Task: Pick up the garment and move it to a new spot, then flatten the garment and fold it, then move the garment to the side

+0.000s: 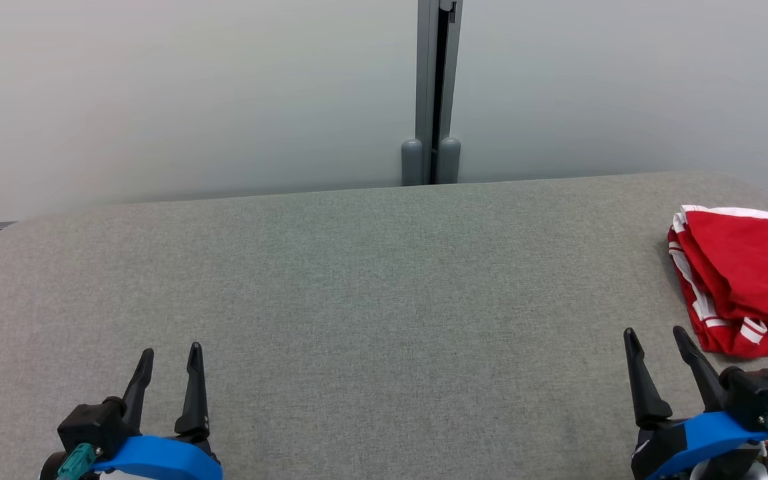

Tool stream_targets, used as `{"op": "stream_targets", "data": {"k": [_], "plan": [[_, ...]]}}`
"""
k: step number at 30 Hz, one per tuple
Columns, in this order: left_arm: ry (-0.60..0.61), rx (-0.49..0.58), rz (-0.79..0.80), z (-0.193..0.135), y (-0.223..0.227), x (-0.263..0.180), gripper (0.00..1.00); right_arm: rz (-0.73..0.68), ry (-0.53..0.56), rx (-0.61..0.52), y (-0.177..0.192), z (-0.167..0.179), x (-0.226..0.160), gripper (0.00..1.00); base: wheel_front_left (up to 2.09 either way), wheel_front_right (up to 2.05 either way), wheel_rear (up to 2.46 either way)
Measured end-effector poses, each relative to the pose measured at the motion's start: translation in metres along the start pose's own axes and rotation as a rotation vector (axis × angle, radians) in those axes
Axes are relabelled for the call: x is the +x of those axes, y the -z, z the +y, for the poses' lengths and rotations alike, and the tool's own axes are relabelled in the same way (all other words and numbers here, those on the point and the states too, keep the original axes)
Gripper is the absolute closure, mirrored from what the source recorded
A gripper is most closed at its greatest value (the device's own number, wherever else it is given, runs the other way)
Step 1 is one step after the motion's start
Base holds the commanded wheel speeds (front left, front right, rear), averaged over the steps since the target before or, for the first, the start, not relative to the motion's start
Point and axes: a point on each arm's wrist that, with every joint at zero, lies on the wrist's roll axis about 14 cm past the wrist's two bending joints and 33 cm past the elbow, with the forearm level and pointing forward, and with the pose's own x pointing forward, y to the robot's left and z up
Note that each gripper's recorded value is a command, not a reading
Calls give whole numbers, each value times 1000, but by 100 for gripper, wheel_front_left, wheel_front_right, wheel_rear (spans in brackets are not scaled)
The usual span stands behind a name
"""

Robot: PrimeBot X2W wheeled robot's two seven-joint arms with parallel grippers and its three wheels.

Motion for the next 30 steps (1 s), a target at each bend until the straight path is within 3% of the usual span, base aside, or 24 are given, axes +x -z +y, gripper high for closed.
{"op": "stream_targets", "data": {"k": [19,20,30], "plan": [[3,-7,1,-2,1,2,0,10,-16,6,7,5,1,0,0,0,0],[1,-9,11,-2,4,1,100,19,-14,8,10,5,0,100,0,0,0],[-48,-60,160,2,54,-28,100,160,7,43,54,2,-17,100,0,0,0]]}}
